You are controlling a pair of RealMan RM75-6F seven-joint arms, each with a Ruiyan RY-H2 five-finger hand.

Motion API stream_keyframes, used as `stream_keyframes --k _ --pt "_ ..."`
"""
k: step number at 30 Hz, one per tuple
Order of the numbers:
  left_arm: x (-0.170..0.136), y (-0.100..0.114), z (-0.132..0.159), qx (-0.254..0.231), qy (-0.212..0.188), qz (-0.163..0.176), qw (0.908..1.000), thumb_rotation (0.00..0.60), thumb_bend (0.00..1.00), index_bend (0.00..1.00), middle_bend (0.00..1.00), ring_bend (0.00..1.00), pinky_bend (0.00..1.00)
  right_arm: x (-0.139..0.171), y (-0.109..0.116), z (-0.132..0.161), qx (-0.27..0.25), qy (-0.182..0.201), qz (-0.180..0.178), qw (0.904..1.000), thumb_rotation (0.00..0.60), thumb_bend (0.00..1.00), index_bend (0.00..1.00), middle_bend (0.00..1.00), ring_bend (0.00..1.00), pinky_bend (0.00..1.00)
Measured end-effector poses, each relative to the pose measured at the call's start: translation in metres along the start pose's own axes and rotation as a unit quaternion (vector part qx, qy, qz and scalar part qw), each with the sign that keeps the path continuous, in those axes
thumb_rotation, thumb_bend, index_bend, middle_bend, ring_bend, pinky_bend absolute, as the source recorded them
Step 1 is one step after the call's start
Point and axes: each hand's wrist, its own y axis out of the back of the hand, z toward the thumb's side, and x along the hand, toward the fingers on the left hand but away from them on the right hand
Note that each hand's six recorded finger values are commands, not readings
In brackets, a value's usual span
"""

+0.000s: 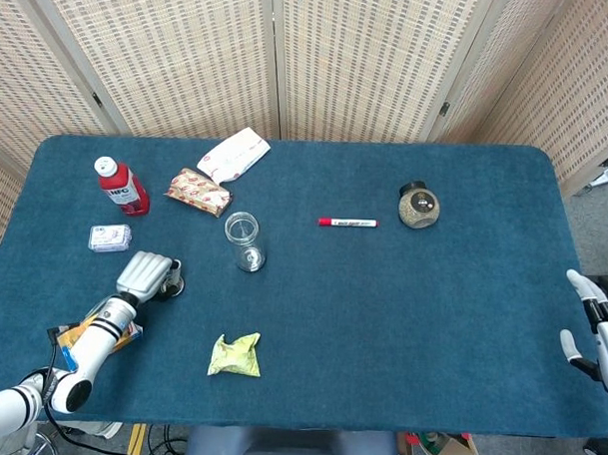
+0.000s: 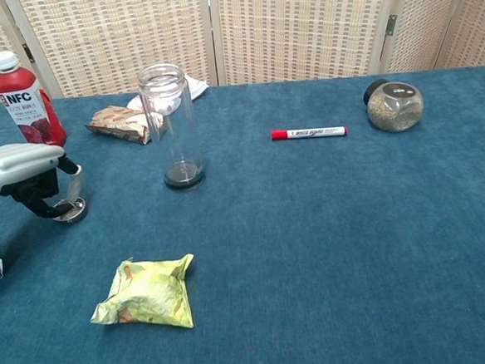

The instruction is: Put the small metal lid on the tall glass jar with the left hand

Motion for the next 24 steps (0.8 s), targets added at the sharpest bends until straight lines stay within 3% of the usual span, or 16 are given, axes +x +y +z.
stream_keyframes --k 15,24 --pt "0.0 0.005 -0.002 -0.007 0.001 0.014 0.9999 0.6 0.44 0.62 1.0 0.99 1.0 0.001 0.001 0.001 0.0 0.001 -0.003 1.0 0.6 0.42 0.05 0.15 0.03 0.13" --pt "-0.007 0.021 -0.005 -0.01 -0.002 0.029 0.9995 0.6 0.45 0.62 1.0 0.99 1.0 0.002 0.002 0.002 -0.001 0.002 -0.004 1.0 0.6 0.42 0.05 0.15 0.03 0.13"
